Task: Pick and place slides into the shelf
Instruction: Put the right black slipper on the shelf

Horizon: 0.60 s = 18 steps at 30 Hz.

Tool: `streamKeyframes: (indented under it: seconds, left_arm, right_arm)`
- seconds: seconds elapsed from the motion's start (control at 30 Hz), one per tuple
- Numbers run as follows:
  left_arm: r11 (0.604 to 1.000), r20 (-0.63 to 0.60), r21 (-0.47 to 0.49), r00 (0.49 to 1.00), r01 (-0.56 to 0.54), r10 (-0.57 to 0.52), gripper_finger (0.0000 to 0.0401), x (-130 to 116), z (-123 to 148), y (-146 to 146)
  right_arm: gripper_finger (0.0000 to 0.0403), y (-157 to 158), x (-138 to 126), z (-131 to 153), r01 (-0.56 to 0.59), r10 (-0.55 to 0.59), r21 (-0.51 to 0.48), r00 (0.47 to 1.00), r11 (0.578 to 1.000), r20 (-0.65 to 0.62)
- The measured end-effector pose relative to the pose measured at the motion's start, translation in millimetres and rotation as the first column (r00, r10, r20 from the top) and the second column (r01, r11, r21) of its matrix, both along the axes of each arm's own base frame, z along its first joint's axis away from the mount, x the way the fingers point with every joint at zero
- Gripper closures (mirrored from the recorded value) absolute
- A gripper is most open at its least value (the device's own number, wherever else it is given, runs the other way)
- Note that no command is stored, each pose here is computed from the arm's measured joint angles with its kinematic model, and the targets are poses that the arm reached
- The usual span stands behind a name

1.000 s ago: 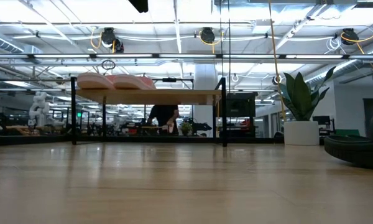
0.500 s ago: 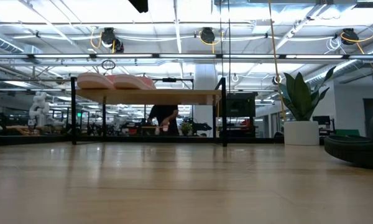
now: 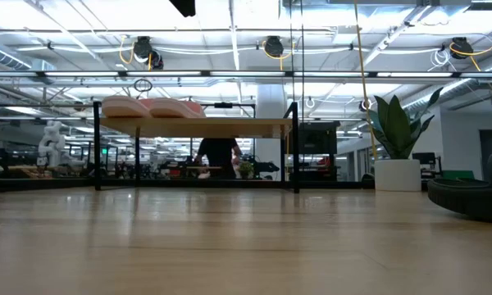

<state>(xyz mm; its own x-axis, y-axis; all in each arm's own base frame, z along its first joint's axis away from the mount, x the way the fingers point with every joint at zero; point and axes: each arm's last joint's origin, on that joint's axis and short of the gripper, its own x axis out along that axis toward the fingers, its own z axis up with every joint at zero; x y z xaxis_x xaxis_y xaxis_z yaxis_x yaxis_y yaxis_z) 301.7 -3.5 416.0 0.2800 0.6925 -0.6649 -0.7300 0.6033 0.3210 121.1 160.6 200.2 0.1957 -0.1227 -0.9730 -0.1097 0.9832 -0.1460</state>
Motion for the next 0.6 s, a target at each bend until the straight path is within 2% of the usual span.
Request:
streamKeyframes:
  seconds: [0.23,0.6]
  left_arm:
    - [1.000,-0.015,0.006,1.000,0.014,-0.014,0.0316,0.0,0.0,0.0]
    - [1.000,-0.020,0.008,1.000,0.019,-0.019,0.0316,0.0,0.0,0.0]
  right_arm:
    - [0.0273,-1.1,0.5,0.2,0.002,-0.002,-0.025,1.000,1.000,0.024]
    - [0.0273,-0.4,-0.3,0.0,0.012,-0.012,-0.001,1.000,1.000,-0.002]
